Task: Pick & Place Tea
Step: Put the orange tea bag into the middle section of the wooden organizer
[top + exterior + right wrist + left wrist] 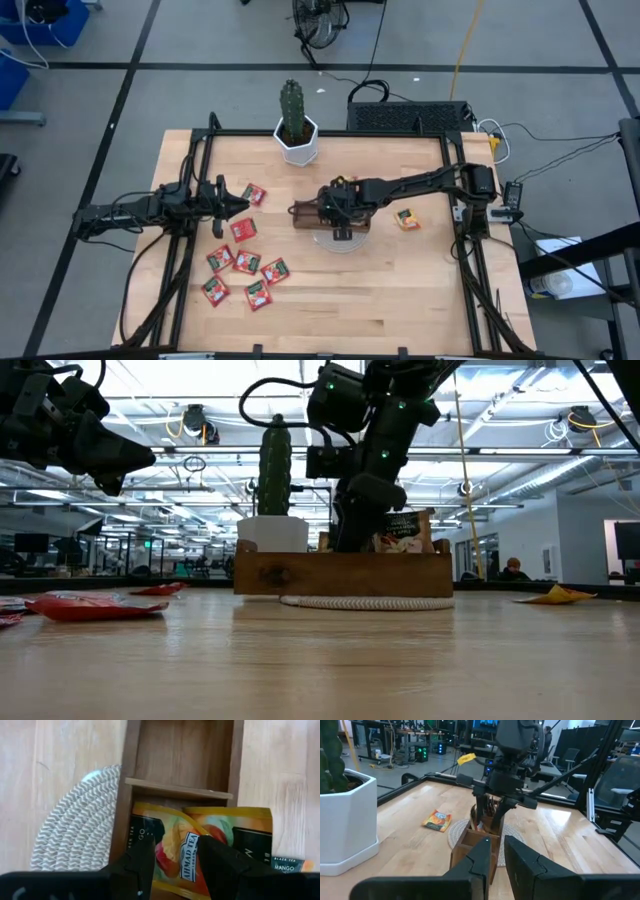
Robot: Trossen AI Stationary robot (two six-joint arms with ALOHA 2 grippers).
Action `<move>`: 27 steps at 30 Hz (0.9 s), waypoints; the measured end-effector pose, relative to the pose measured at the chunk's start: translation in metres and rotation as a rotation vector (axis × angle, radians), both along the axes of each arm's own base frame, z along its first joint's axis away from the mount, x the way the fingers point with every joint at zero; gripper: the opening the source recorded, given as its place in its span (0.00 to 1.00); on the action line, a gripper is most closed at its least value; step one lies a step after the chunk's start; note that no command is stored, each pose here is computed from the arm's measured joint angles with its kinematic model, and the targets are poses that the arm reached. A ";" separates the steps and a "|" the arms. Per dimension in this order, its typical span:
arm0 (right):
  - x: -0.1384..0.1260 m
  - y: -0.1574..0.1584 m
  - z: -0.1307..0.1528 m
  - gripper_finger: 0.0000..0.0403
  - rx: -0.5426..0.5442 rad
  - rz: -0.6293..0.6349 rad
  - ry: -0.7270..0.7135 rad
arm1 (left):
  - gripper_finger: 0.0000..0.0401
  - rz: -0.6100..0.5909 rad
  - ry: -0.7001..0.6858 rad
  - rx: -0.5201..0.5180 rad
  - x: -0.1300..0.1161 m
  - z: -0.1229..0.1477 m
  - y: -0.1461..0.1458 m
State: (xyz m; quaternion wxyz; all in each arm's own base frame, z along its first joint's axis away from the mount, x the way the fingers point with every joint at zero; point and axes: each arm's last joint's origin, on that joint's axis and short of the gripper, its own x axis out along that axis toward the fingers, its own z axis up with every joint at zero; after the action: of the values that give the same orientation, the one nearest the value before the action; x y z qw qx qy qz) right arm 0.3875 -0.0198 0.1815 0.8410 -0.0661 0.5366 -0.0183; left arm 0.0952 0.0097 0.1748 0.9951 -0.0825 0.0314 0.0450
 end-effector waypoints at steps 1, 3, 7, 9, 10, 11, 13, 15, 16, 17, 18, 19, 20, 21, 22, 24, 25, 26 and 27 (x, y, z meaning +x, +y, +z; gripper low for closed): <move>0.000 0.000 0.000 0.33 -0.003 0.007 0.001 | 0.14 -0.001 0.000 0.000 0.000 0.000 0.000; 0.000 0.001 0.001 0.33 -0.008 0.012 -0.002 | 0.14 -0.001 0.000 0.000 0.000 0.000 0.000; -0.001 0.004 0.003 0.33 -0.049 0.009 0.005 | 0.14 -0.001 0.000 0.000 0.000 0.000 0.000; -0.002 0.006 0.003 0.33 -0.068 0.016 0.011 | 0.14 0.000 0.000 0.000 0.000 0.000 0.000; -0.002 0.006 0.003 0.33 -0.083 0.019 0.012 | 0.14 0.000 0.000 0.000 0.000 0.000 0.000; -0.002 0.006 0.003 0.33 -0.094 0.023 0.013 | 0.14 -0.001 0.000 0.000 0.000 0.000 0.000; -0.002 0.007 0.003 0.33 -0.114 0.029 0.015 | 0.14 0.000 0.000 0.000 0.000 0.000 0.000; -0.002 0.007 0.003 0.33 -0.119 0.039 0.017 | 0.14 0.000 0.000 0.000 0.000 0.000 0.000; -0.002 0.007 0.003 0.33 -0.120 0.040 0.016 | 0.14 0.000 0.000 0.000 0.000 0.000 0.000; -0.002 0.007 0.003 0.33 -0.120 0.040 0.016 | 0.14 0.000 0.000 0.000 0.000 0.000 0.000; -0.002 0.007 0.003 0.33 -0.121 0.042 0.017 | 0.14 0.000 0.000 0.000 0.000 0.000 0.000; -0.002 0.007 0.003 0.33 -0.121 0.043 0.017 | 0.14 0.000 0.000 0.000 0.000 0.000 0.000; -0.002 0.007 0.003 0.33 -0.123 0.045 0.017 | 0.14 0.000 0.000 0.000 0.000 0.000 0.000; -0.002 0.007 0.003 0.33 -0.125 0.045 0.017 | 0.14 0.000 0.000 0.000 0.000 0.000 0.000; -0.002 0.007 0.003 0.33 -0.129 0.045 0.017 | 0.14 0.000 0.000 0.000 0.000 0.000 0.000; -0.002 0.007 0.004 0.33 -0.153 0.035 0.019 | 0.14 0.000 0.000 0.000 0.000 0.000 0.000; -0.002 0.006 0.004 0.33 -0.167 0.029 0.020 | 0.14 -0.001 0.000 0.000 0.000 0.000 0.000; -0.002 0.007 0.004 0.33 -0.173 0.029 0.020 | 0.14 0.000 0.000 0.000 0.000 0.000 0.000; -0.002 0.007 0.004 0.33 -0.175 0.033 0.021 | 0.14 0.000 0.000 0.000 0.000 0.000 0.000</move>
State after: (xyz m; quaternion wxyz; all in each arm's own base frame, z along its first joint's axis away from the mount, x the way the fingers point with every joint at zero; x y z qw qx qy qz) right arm 0.3856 -0.0127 0.1852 0.8267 -0.1482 0.5404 -0.0507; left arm 0.0952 0.0097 0.1748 0.9951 -0.0825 0.0313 0.0450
